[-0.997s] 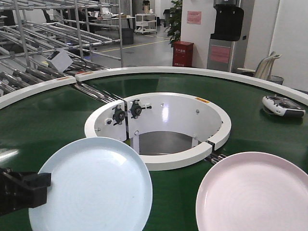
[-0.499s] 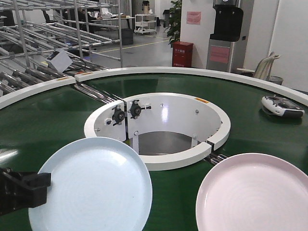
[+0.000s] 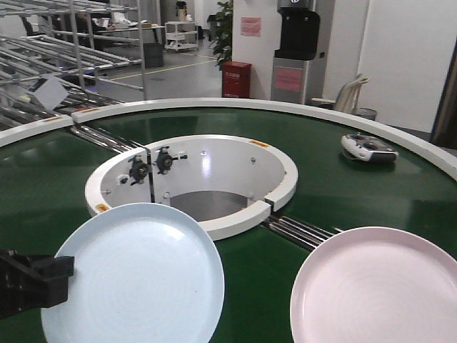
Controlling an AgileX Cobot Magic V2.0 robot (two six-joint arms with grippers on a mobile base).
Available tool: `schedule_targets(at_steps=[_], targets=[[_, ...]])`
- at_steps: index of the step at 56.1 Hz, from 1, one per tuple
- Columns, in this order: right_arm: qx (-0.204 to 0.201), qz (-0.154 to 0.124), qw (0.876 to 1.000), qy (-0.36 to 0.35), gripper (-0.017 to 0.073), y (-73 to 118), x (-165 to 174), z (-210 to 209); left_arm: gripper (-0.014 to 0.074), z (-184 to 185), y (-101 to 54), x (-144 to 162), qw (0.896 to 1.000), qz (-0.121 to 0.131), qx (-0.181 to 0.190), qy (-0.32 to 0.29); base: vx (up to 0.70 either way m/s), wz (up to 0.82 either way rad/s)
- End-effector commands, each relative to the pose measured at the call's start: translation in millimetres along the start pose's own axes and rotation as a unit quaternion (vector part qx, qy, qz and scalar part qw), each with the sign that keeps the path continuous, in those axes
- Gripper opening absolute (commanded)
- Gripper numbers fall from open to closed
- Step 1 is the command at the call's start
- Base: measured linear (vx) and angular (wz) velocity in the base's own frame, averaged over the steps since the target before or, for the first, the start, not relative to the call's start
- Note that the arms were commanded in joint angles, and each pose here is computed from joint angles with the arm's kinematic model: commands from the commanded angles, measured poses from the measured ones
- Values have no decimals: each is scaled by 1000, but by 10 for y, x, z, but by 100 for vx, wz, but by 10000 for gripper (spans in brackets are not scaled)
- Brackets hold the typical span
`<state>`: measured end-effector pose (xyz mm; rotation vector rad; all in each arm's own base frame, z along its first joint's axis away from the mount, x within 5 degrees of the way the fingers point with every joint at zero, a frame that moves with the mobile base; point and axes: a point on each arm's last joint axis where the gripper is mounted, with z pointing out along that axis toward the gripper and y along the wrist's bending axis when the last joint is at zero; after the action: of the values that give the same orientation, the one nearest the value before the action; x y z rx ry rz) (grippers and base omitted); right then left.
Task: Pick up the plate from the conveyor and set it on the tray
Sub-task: 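Hold both plates raised while the base drives to the steel table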
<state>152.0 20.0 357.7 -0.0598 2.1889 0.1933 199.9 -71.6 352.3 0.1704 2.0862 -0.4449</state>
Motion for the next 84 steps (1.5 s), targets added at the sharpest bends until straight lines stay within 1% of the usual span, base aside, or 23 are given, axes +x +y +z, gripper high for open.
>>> schedule_targets(at_steps=[1,58,84], targets=[[3,1,998,-56,-13,1,-142,-85,-6,-101,-48,-163,998,-5,9,-59,-12,-44],[2,1,998,-55,-13,2,-140,-85,-6,-101,-48,-163,998,-5,9,-59,-15,-61],[2,1,999,-46,-13,2,-124,-83,-6,-101,-48,-163,998,-5,9,-59,-8,-58]])
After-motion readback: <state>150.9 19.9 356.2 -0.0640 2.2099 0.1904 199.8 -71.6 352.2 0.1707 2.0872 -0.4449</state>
